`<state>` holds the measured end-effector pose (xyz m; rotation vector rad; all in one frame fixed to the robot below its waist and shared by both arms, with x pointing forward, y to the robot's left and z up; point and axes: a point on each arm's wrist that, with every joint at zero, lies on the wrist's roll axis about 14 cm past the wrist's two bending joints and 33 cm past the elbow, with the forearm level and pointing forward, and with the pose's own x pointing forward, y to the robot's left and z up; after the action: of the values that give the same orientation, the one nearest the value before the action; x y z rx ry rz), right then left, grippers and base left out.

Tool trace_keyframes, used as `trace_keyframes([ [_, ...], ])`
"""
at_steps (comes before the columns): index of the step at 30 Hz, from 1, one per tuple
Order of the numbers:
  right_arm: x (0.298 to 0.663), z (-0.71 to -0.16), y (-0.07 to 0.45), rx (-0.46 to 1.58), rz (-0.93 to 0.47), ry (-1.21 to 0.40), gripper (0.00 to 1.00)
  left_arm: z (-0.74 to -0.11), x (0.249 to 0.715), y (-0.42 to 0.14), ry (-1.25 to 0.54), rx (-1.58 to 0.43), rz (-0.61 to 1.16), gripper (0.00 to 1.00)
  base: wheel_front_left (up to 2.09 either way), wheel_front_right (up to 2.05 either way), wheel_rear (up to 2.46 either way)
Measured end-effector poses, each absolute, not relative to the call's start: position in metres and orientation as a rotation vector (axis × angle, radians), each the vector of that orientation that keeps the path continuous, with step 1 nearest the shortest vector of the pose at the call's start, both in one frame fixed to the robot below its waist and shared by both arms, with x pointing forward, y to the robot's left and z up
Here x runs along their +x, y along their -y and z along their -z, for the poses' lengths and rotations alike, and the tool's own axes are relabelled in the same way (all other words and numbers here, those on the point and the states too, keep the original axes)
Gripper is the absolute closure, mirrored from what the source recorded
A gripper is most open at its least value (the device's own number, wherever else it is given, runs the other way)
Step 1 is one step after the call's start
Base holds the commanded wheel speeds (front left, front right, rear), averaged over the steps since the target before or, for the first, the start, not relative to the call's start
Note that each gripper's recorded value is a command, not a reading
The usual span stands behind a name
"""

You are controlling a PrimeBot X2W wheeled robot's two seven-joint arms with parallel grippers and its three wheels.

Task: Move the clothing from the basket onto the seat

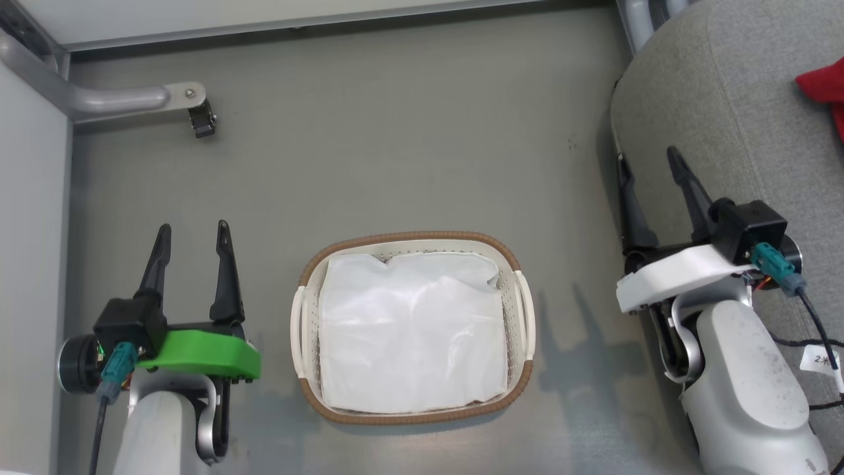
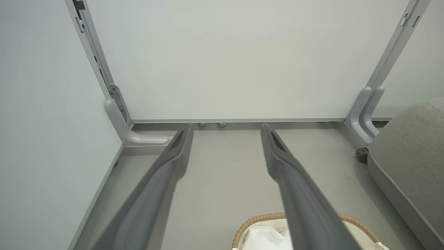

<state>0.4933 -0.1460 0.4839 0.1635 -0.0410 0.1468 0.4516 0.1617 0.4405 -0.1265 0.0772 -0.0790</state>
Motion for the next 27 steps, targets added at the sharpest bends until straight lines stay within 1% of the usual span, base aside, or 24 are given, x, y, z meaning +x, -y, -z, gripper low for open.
trace_keyframes([
  [8,0.463,-0.475,0.133,0.175,-0.181,-0.002,0.0,-0.439,0.421,-0.17,-0.101,-0.152,0.056,0.0,0.0,0.0,0.0],
  [18,0.429,-0.47,0.128,0.185,-0.191,-0.035,0.0,-0.441,0.386,-0.174,-0.114,-0.171,0.04,0.0,0.0,0.0,0.0],
  [27,0.409,-0.473,0.128,0.205,-0.188,-0.035,0.0,-0.445,0.361,-0.176,-0.107,-0.18,0.014,0.0,0.0,0.0,0.0],
])
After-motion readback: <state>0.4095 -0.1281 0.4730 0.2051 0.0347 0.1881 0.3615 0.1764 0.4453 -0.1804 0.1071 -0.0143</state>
